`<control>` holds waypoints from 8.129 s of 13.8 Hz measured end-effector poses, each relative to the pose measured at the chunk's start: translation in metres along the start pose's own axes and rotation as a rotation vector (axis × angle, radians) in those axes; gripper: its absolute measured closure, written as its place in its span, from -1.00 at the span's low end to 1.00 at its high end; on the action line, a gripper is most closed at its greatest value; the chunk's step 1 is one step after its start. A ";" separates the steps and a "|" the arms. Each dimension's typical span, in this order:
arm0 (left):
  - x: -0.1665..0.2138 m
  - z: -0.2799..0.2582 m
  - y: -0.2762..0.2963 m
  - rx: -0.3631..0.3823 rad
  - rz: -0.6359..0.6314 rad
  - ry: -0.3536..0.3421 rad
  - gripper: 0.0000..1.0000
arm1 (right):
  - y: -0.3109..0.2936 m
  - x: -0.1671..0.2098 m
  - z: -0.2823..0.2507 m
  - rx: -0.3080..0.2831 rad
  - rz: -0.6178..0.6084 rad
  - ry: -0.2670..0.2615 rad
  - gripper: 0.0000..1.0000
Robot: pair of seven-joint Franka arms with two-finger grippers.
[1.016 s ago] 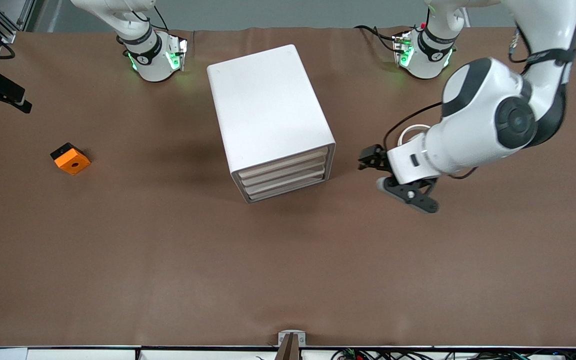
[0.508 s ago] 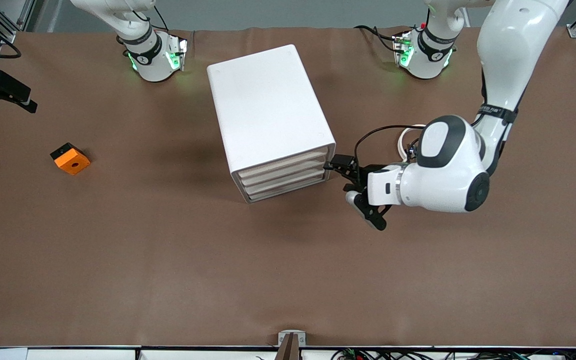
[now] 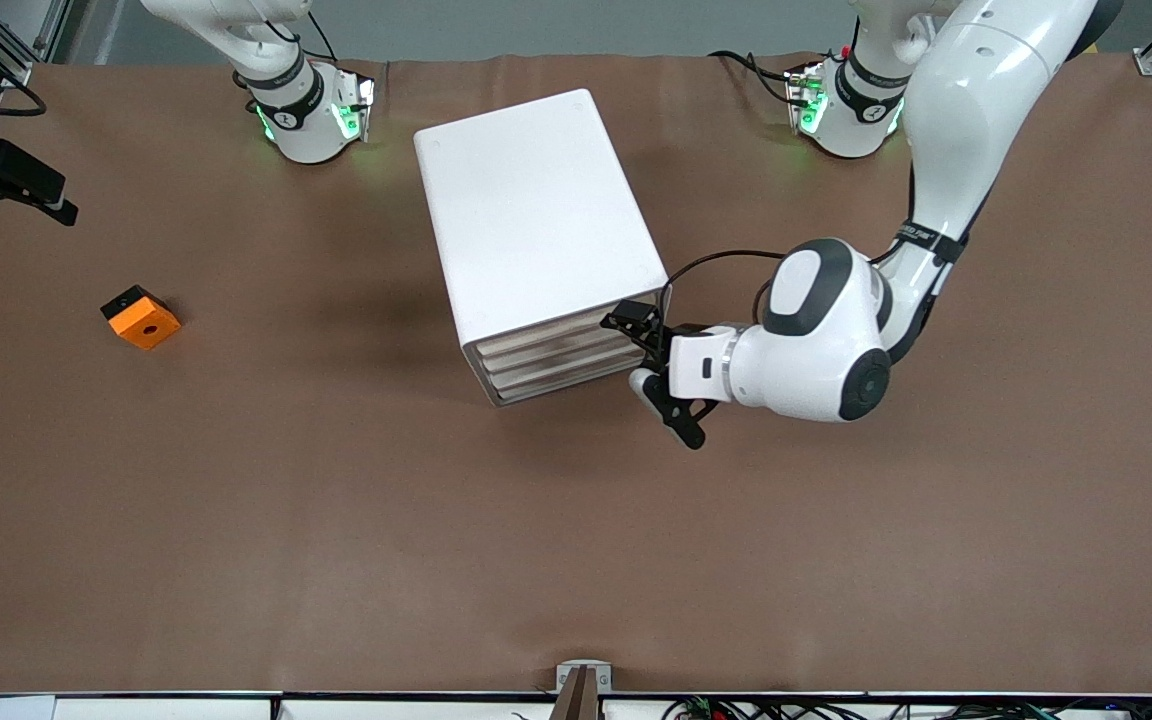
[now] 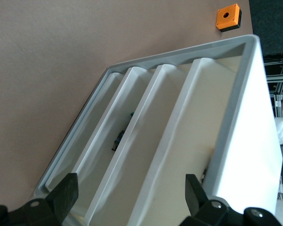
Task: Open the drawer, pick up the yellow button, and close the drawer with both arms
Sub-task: 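Grasp the drawer handle with the left gripper, then pull the drawer out of the cabinet with the left gripper, then release the drawer with the left gripper while the right gripper reaches over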
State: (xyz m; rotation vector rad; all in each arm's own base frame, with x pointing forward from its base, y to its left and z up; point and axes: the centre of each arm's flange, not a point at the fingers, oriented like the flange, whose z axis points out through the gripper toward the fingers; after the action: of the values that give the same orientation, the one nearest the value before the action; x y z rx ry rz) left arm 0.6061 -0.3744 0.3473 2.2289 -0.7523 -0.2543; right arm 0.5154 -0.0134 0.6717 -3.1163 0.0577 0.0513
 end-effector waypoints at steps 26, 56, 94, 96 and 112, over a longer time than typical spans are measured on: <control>0.001 0.041 -0.027 -0.222 0.015 0.004 -1.00 | 0.001 0.000 0.000 0.000 0.002 0.002 -1.00; -0.006 0.041 -0.027 -0.270 0.123 -0.044 0.71 | 0.001 0.000 0.000 0.000 0.002 0.002 -1.00; 0.021 -0.080 -0.108 0.037 0.118 0.279 0.72 | -0.143 0.027 0.060 0.077 0.106 -0.145 -1.00; 0.021 -0.081 -0.106 0.045 0.124 0.276 0.72 | -0.212 0.028 0.063 0.068 0.194 -0.126 -1.00; -0.008 -0.221 -0.067 0.565 0.048 0.273 -1.00 | -0.427 0.021 0.085 0.238 0.746 -0.049 -1.00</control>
State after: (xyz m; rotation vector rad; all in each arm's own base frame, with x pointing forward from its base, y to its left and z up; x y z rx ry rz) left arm 0.7159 -0.2010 0.4521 2.6893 -0.7924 0.3229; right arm 0.5492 0.4142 0.5967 -2.6719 1.1160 0.1210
